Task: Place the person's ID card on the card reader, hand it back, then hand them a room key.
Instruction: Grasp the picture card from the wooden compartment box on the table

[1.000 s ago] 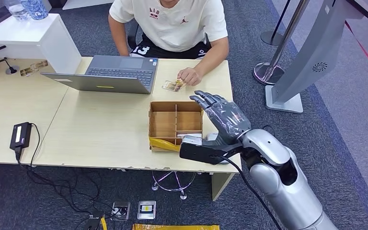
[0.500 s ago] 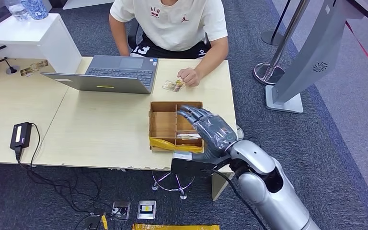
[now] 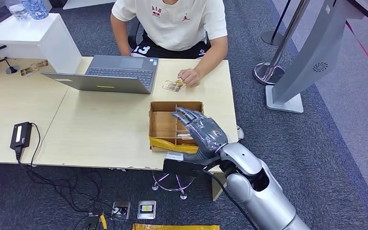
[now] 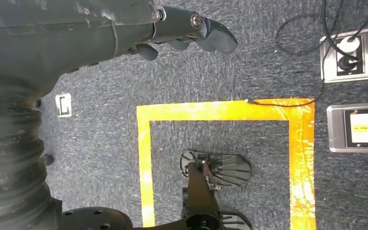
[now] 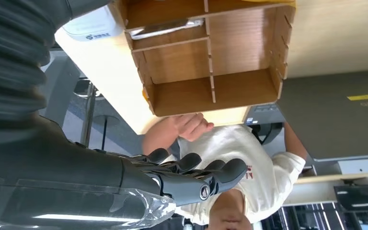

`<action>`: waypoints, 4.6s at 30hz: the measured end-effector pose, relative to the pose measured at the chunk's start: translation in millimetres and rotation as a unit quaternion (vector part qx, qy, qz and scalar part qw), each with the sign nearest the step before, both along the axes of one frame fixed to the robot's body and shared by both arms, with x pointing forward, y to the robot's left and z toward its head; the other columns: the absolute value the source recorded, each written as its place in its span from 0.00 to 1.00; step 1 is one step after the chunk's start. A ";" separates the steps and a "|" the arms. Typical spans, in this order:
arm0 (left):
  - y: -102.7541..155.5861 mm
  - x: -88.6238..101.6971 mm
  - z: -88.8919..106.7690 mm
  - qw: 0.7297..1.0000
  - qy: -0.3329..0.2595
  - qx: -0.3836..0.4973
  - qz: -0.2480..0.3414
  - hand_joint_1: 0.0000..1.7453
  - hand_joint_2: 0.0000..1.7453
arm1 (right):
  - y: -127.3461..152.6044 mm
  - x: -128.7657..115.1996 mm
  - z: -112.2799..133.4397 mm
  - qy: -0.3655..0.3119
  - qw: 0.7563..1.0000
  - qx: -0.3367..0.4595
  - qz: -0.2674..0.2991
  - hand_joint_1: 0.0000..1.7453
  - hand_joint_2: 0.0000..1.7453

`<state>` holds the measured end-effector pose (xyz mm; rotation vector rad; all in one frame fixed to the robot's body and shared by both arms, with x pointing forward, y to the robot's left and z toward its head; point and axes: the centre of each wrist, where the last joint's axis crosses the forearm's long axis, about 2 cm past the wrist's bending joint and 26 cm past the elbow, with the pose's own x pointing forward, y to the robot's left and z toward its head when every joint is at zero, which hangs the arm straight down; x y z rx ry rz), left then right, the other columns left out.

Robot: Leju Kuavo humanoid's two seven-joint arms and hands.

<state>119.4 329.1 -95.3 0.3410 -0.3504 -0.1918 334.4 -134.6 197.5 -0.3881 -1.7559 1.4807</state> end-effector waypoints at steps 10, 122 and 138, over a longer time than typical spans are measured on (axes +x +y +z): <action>1.0 4.9 1.4 1.000 -0.004 0.002 0.007 0.00 1.00 | 22.9 20.5 -19.9 -0.030 0.999 0.032 -0.017 0.00 1.00; 4.7 18.9 5.8 1.000 -0.009 0.016 -0.002 0.00 1.00 | 3.8 36.4 -59.9 0.021 0.995 -0.027 -0.098 1.00 1.00; 3.7 8.5 2.9 0.999 -0.037 0.026 0.001 0.00 1.00 | -14.5 93.9 98.2 -0.170 0.973 0.100 -0.124 1.00 1.00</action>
